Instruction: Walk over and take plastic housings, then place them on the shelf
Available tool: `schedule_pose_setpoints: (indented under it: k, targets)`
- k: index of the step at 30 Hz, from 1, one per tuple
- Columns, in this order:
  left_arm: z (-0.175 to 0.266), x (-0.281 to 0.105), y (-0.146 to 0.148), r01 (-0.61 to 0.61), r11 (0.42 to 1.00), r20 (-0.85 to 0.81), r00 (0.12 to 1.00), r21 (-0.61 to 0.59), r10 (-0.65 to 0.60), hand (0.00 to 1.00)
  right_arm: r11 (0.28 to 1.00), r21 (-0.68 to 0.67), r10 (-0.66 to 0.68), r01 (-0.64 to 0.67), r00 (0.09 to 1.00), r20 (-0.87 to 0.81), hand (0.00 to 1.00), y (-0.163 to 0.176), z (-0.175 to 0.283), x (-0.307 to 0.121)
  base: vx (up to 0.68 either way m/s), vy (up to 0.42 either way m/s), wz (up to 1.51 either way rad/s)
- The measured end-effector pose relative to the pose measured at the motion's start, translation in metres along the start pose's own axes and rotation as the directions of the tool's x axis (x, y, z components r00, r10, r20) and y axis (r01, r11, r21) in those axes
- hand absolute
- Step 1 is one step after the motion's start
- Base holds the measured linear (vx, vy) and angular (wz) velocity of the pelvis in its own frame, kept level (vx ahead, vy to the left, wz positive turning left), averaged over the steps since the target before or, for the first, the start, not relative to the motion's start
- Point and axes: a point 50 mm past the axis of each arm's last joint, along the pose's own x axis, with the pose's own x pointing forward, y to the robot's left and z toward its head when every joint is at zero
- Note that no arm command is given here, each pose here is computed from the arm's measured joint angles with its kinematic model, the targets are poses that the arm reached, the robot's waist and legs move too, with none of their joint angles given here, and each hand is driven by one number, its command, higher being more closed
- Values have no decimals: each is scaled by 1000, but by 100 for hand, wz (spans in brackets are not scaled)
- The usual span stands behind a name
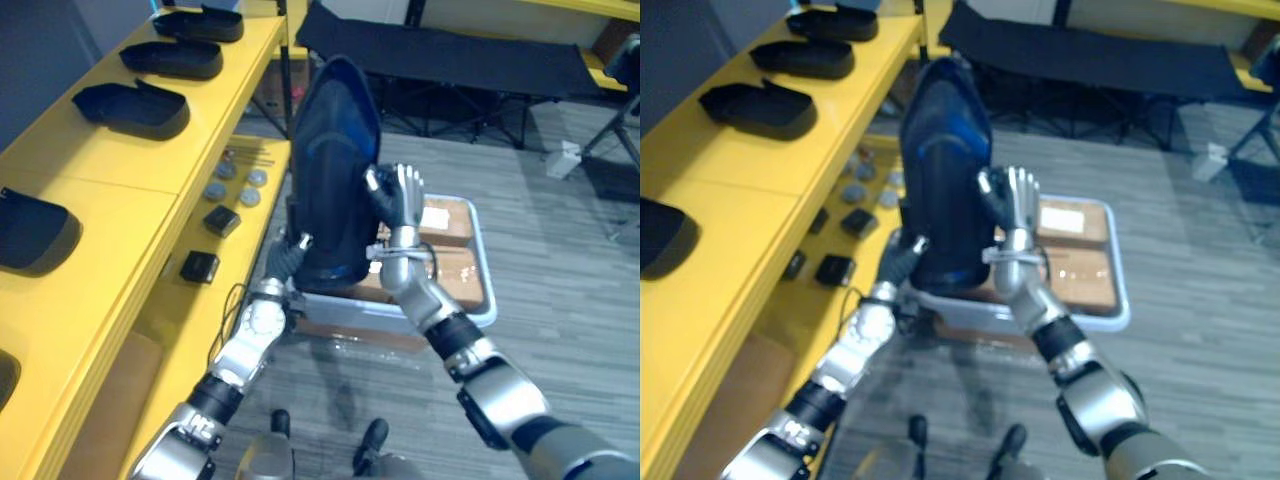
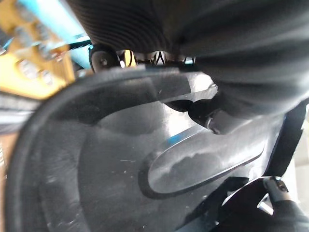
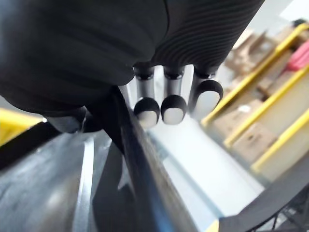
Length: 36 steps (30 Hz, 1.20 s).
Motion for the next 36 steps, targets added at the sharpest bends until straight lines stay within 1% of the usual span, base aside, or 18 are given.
schedule_pose_setpoints:
  k: [5,7,8,14,17,22,24,27,28,29,31,32,34,36]
  targets:
    - [3,-1,-1,-28,995,44,999,93,24,100,1000,28,5,-4,999,-37,100,1,-6,-6,2,2,-2]
    - [3,-1,-1,-38,994,50,998,103,33,100,1000,29,2,-1,999,-35,100,0,-7,-7,5,2,-7]
    - [4,-1,-2,-46,991,62,997,124,39,100,1000,29,-1,2,999,-37,0,0,-8,-8,9,1,-6]
    - [12,7,-2,-74,967,100,994,243,50,100,998,62,30,-26,997,-65,0,-2,-20,-17,2,0,-1]
    - [15,11,4,-115,953,113,990,281,86,100,993,90,80,-75,995,-56,0,1,-19,-20,0,0,0]
    - [16,13,15,-180,926,120,982,331,148,100,968,187,183,-166,980,-77,0,9,-18,-27,0,0,0]
    - [22,14,17,-204,921,152,975,330,162,100,932,286,259,-222,961,-100,0,17,-17,-35,0,0,0]
    - [23,14,20,-222,908,159,972,354,176,100,883,411,297,-225,947,-120,0,18,-14,-34,0,0,0]
    - [23,13,21,-227,907,157,971,353,182,100,876,426,304,-227,945,-121,0,18,-14,-34,0,0,0]
    - [24,11,24,-256,907,146,965,334,219,100,848,485,311,-215,942,-127,0,14,-14,-33,0,0,0]
    - [22,11,29,-277,901,135,960,333,245,100,825,528,305,-201,945,-117,0,9,-13,-32,3,0,-2]
    - [18,9,37,-300,893,120,954,337,275,100,808,557,297,-193,949,-102,0,4,-10,-31,8,2,-9]
    - [9,2,48,-346,857,103,938,382,332,100,784,597,275,-168,957,-92,0,-5,-9,-29,7,3,-9]
    - [3,-2,53,-363,834,93,929,416,359,100,772,620,254,-141,962,-97,0,-15,-12,-29,-1,-3,-10]
